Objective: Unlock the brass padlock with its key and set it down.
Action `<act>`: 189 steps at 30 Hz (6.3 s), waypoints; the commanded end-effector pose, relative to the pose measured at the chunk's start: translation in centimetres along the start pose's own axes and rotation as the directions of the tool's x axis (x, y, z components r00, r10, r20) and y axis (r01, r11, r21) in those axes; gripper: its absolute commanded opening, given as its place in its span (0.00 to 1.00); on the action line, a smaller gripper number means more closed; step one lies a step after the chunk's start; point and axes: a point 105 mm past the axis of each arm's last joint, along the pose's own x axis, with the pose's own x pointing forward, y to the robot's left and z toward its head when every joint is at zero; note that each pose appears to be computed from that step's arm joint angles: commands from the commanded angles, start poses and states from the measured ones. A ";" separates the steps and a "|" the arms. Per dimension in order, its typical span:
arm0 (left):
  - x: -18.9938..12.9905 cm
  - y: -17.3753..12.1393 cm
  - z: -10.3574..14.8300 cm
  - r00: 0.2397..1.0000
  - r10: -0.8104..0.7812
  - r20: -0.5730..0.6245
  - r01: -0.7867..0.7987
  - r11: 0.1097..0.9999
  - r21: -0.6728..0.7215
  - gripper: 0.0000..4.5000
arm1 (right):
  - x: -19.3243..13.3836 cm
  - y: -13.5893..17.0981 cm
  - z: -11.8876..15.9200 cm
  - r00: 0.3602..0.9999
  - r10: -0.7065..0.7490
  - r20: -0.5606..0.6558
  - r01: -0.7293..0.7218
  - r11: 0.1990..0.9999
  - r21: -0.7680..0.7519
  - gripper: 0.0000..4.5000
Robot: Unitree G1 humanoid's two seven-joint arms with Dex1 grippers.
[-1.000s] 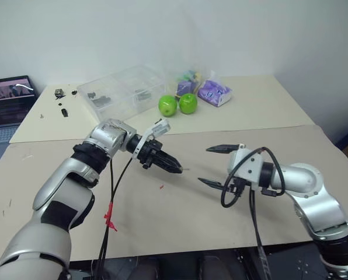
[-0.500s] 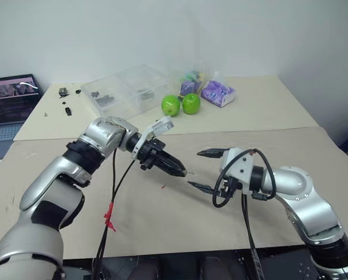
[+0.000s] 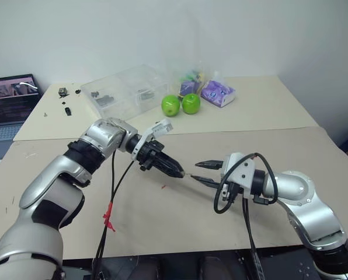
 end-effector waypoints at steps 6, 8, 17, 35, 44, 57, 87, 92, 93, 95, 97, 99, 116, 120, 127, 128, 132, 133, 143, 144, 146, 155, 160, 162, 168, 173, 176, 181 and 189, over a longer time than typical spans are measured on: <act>0.0 -0.3 1.5 1.000 -0.013 0.014 0.013 0.998 0.059 0.18 | -0.3 -0.3 1.7 0.999 -0.029 0.045 0.030 0.999 -0.035 0.16; -0.1 -0.2 1.9 0.999 -0.010 0.031 0.008 0.998 0.059 0.18 | -0.2 -0.3 1.8 0.998 -0.031 0.052 0.033 0.999 -0.026 0.16; 0.0 -0.3 1.9 0.999 -0.015 0.034 0.013 0.998 0.063 0.18 | 0.1 -0.3 2.4 0.997 -0.041 0.065 0.042 0.999 -0.019 0.16; 0.0 -0.2 2.4 0.999 -0.017 0.049 0.014 0.998 0.066 0.18 | -0.7 -0.3 3.3 0.996 -0.041 0.076 0.047 0.995 -0.085 0.16; -0.1 -0.2 2.4 0.999 -0.013 0.051 0.010 0.998 0.062 0.18 | -0.9 -0.5 3.7 0.996 -0.042 0.078 0.051 0.992 -0.113 0.16; -0.3 0.0 2.5 0.999 -0.003 0.052 0.000 0.998 0.062 0.18 | -0.8 -0.4 3.5 0.997 -0.035 0.067 0.044 0.990 -0.135 0.16; -0.2 0.0 2.5 0.999 -0.001 0.050 -0.002 0.998 0.066 0.18 | -0.7 -0.7 3.1 0.997 -0.015 0.072 0.025 0.990 -0.140 0.16; -0.1 0.0 2.6 0.999 -0.004 0.051 0.000 0.998 0.067 0.18 | -0.9 -0.9 4.0 0.996 -0.003 0.088 0.016 0.989 -0.147 0.16; -0.1 0.0 2.6 0.999 -0.005 0.052 0.001 0.998 0.068 0.18 | -0.9 -0.9 4.1 0.996 -0.002 0.090 0.015 0.989 -0.146 0.16; 0.0 0.0 2.6 0.999 -0.008 0.053 0.004 0.998 0.068 0.18 | -0.9 -0.8 4.1 0.996 0.003 0.091 0.010 0.990 -0.142 0.16; 0.1 0.0 2.6 0.998 -0.010 0.054 0.006 0.998 0.069 0.18 | -0.9 -0.8 4.1 0.996 0.006 0.091 0.007 0.991 -0.137 0.16; 0.1 0.0 2.6 0.998 -0.011 0.054 0.007 0.998 0.069 0.18 | -0.9 -0.7 4.1 0.996 0.006 0.089 0.006 0.991 -0.134 0.27; 0.0 -0.2 2.6 0.999 -0.014 0.051 0.011 0.998 0.066 0.18 | -0.5 -0.7 1.8 0.999 0.000 0.043 0.006 0.989 -0.151 0.47; -0.1 -0.2 2.5 0.999 -0.010 0.051 0.007 0.998 0.064 0.18 | -0.4 -1.0 1.7 0.999 -0.002 0.046 0.009 0.987 -0.159 0.47; -0.1 -0.2 2.6 0.999 -0.008 0.052 0.005 0.998 0.066 0.18 | -0.5 -1.2 1.7 0.999 0.001 0.052 0.007 0.986 -0.164 0.47; -0.1 -0.2 2.6 0.999 -0.009 0.052 0.005 0.998 0.066 0.18 | -0.5 -1.2 1.8 0.999 0.001 0.054 0.008 0.986 -0.164 0.47; 0.0 -0.1 2.6 0.999 -0.010 0.052 0.006 0.998 0.069 0.18 | -0.4 -1.1 1.9 0.998 0.003 0.059 0.007 0.986 -0.165 0.47; 0.0 -0.1 2.6 0.999 -0.009 0.052 0.006 0.998 0.069 0.18 | -0.4 -1.1 1.9 0.998 0.003 0.059 0.007 0.986 -0.165 0.47; 0.1 0.0 2.8 0.999 -0.012 0.053 0.008 0.997 0.073 0.18 | -0.6 -1.2 1.8 0.998 -0.007 0.056 0.016 0.986 -0.164 0.09; 0.2 0.0 2.8 0.999 -0.013 0.053 0.009 0.997 0.074 0.18 | -0.6 -1.2 1.8 0.998 -0.009 0.056 0.018 0.986 -0.164 0.09; 0.2 0.0 2.8 0.998 -0.014 0.053 0.010 0.997 0.074 0.18 | -0.6 -1.2 1.9 0.998 -0.010 0.057 0.019 0.986 -0.164 0.09; 0.1 0.0 2.9 0.998 -0.011 0.055 0.006 0.997 0.076 0.18 | -0.5 -1.2 2.5 0.998 -0.006 0.070 0.018 0.984 -0.177 0.09; 0.1 0.0 2.9 0.998 -0.010 0.055 0.006 0.997 0.077 0.18 | -0.3 -1.0 3.0 0.997 0.001 0.077 0.015 0.978 -0.206 0.09; 0.1 0.1 2.9 0.998 -0.010 0.055 0.006 0.997 0.077 0.18 | -0.3 -1.1 3.1 0.997 0.001 0.077 0.016 0.976 -0.215 0.09; 0.2 0.0 3.1 0.998 -0.013 0.055 0.009 0.997 0.079 0.18 | -0.2 -1.2 3.2 0.997 -0.003 0.075 0.021 0.969 -0.246 0.09; 0.2 0.0 3.1 0.998 -0.013 0.057 0.008 0.997 0.080 0.18 | -0.3 -1.2 3.6 0.997 -0.009 0.074 0.032 0.950 -0.312 0.09; 0.2 0.0 3.1 0.998 -0.014 0.057 0.009 0.997 0.079 0.18 | -0.4 -1.4 3.9 0.997 -0.018 0.077 0.045 0.930 -0.365 0.09; 0.2 0.0 3.0 0.998 -0.012 0.058 0.008 0.997 0.079 0.18 | -0.7 -1.8 4.3 0.996 -0.034 0.081 0.068 0.879 -0.471 0.09; 0.0 0.1 2.9 0.999 -0.001 0.047 -0.003 0.997 0.081 0.18 | -1.4 -1.5 4.1 0.998 -0.025 0.063 0.055 0.846 -0.531 0.09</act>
